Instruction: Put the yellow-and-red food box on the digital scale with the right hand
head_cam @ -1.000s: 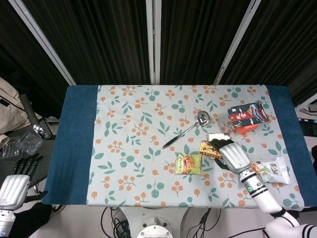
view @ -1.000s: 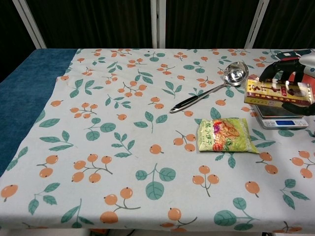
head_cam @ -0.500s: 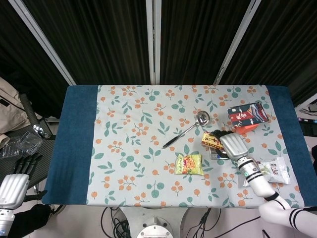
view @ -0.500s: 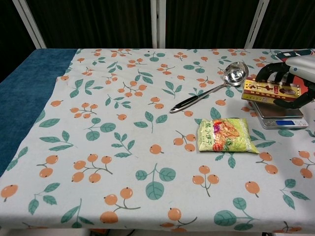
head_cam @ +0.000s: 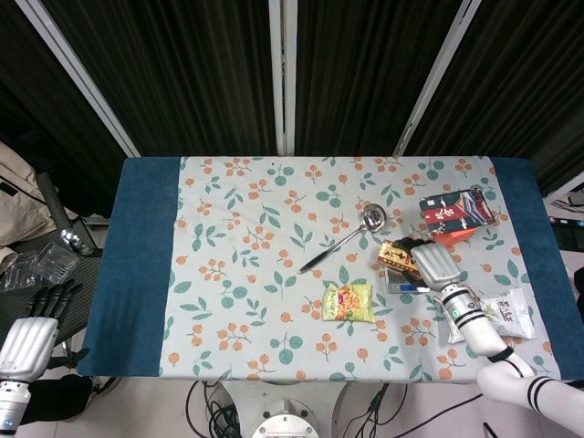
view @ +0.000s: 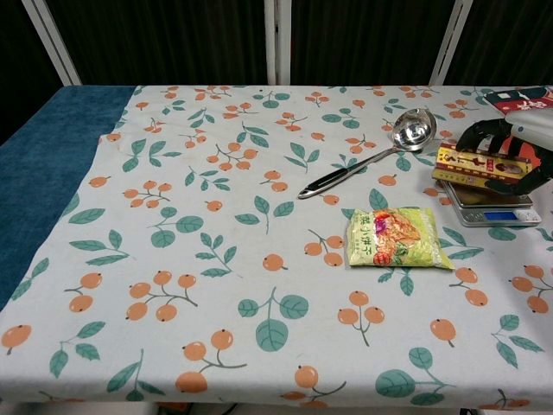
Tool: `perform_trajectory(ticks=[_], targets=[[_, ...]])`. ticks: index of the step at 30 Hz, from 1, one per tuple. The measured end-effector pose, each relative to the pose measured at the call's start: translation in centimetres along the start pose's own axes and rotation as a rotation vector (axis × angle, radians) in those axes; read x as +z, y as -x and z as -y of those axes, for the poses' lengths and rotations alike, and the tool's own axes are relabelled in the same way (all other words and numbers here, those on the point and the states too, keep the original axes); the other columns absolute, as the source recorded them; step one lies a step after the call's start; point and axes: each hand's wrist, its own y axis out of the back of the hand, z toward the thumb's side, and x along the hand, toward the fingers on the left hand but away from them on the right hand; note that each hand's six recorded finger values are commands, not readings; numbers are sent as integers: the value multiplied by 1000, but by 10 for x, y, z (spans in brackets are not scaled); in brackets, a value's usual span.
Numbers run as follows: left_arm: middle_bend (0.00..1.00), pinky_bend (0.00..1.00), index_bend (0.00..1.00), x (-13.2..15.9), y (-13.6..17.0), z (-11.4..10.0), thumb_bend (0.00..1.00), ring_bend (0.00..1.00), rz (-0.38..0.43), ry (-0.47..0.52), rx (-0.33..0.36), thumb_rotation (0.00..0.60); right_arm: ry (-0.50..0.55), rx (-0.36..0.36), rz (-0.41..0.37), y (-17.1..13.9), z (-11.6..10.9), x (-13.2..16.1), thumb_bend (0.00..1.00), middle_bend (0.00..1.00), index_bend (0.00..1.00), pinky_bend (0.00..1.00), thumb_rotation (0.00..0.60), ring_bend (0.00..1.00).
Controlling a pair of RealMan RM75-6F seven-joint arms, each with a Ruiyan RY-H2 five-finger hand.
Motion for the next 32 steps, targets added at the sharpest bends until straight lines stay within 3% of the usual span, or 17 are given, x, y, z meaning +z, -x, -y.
perform_trajectory(ticks=[2, 6, 11, 16, 21, 25, 29, 32], targets=[[0, 0, 8, 0, 0, 0, 50, 0, 0, 1, 1, 600, -7, 10, 1, 0, 0, -2, 27, 8, 0, 82, 600, 0], [0, 0, 8, 0, 1, 1, 49, 0, -2, 0, -3, 600, 2, 8, 10, -2, -3, -5, 26, 0, 0, 36, 600, 0], [0, 0, 8, -1, 2, 0, 49, 0, -3, 3, 6, 600, 18, -21, -2, -8, -11, -3, 26, 0, 0, 24, 600, 0], [0, 0, 8, 1, 3, -2, 50, 0, 0, 3, 16, 600, 26, -84, -63, -31, -26, 8, 26, 0, 0, 21, 600, 0], [0, 0, 8, 5, 2, -3, 49, 0, 14, 2, 24, 600, 33, -166, -135, -79, -39, 19, 26, 0, 0, 2, 600, 0], [0, 0, 9, 11, -1, -7, 49, 0, 28, -6, 44, 600, 36, -244, -146, -127, -45, 16, 26, 0, 0, 0, 600, 0], [0, 0, 12, 14, -5, -11, 49, 0, 30, -21, 71, 600, 18, -345, -82, -173, -50, 1, 26, 0, 0, 0, 600, 0], [0, 0, 12, 17, -9, -13, 49, 0, 36, -27, 89, 600, -34, -416, 19, -205, -50, -15, 26, 0, 0, 0, 600, 0]])
